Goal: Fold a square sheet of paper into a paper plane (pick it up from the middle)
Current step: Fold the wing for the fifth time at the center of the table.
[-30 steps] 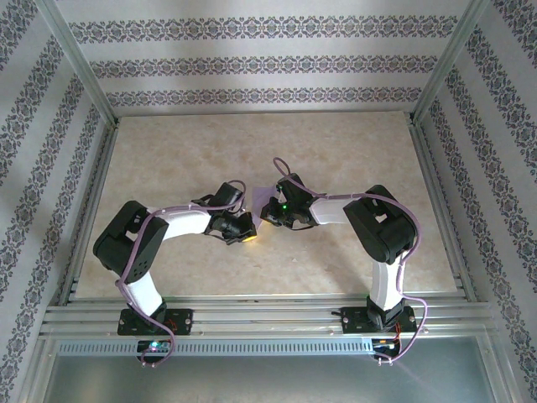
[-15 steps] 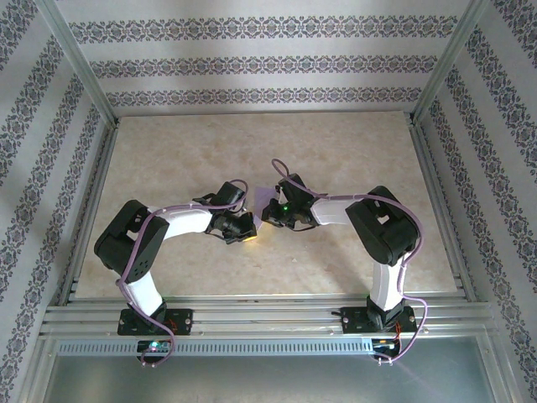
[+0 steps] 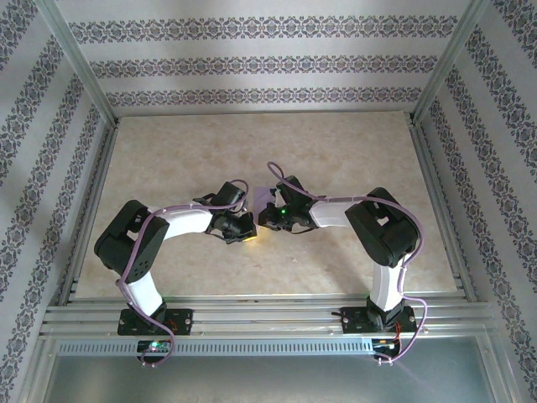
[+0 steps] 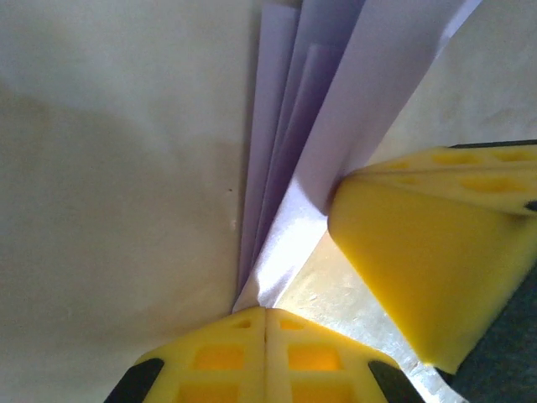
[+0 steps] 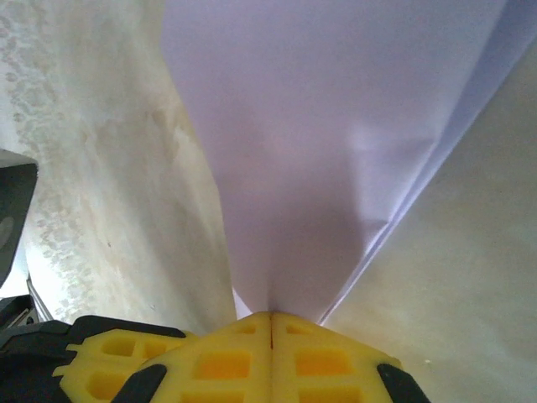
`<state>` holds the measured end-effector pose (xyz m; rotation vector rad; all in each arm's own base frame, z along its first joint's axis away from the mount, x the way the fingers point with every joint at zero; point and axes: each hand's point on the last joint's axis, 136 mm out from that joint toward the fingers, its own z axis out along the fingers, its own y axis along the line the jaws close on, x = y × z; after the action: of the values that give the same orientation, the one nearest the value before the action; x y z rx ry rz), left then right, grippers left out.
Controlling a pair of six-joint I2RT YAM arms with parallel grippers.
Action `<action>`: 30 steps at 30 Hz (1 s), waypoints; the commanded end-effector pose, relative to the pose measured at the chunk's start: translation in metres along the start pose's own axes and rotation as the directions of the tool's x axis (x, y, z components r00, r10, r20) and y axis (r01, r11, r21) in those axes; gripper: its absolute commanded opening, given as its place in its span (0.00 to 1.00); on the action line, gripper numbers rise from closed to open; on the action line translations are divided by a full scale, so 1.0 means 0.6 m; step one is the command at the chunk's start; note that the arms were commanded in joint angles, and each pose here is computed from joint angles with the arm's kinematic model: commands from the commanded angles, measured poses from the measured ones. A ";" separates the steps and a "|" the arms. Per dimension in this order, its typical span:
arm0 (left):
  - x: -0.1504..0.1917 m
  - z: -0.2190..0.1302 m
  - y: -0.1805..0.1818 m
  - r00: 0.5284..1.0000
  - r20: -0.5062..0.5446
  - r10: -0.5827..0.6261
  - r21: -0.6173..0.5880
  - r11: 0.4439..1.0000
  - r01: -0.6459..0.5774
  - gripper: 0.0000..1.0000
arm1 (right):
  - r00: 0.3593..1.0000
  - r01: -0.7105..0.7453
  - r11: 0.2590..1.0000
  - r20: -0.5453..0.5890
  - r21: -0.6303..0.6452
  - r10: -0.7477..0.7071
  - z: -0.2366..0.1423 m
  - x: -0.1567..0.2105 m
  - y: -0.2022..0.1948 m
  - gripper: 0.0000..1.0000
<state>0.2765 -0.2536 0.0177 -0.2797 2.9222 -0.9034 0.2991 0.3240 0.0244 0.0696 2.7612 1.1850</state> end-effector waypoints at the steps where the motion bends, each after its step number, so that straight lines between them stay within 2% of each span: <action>1: 0.021 0.016 0.050 0.999 -0.038 -0.020 -0.125 0.992 0.016 0.01 | 1.000 0.026 0.999 -0.002 -0.043 -0.026 -0.003 0.004 0.021 0.06; 4: 0.021 0.015 0.049 0.999 -0.038 -0.019 -0.124 0.992 0.015 0.01 | 1.000 0.010 1.000 -0.010 -0.021 -0.011 0.006 0.004 0.009 0.06; 13: 0.032 0.008 0.045 0.999 -0.053 -0.003 -0.130 0.991 -0.004 0.01 | 0.993 -0.108 0.977 -0.029 0.186 0.115 0.032 0.020 -0.082 0.04; 17: 0.047 0.000 0.042 0.997 -0.075 0.014 -0.142 0.989 -0.025 0.02 | 0.987 -0.147 0.960 -0.023 0.238 0.156 0.033 0.027 -0.107 0.04; 26: 0.081 -0.017 0.058 0.994 -0.107 0.016 -0.184 0.982 -0.036 0.02 | 0.984 -0.166 0.952 -0.013 0.259 0.175 0.030 0.026 -0.116 0.04; 30: 0.064 -0.033 0.025 0.996 -0.070 0.052 -0.130 0.990 -0.061 0.02 | 0.984 -0.167 0.953 -0.014 0.254 0.176 0.029 0.026 -0.114 0.04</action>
<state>0.2475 -0.2449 0.0202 -0.2135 3.0020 -0.7753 0.3019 0.3253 0.0140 0.1737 2.8260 1.1560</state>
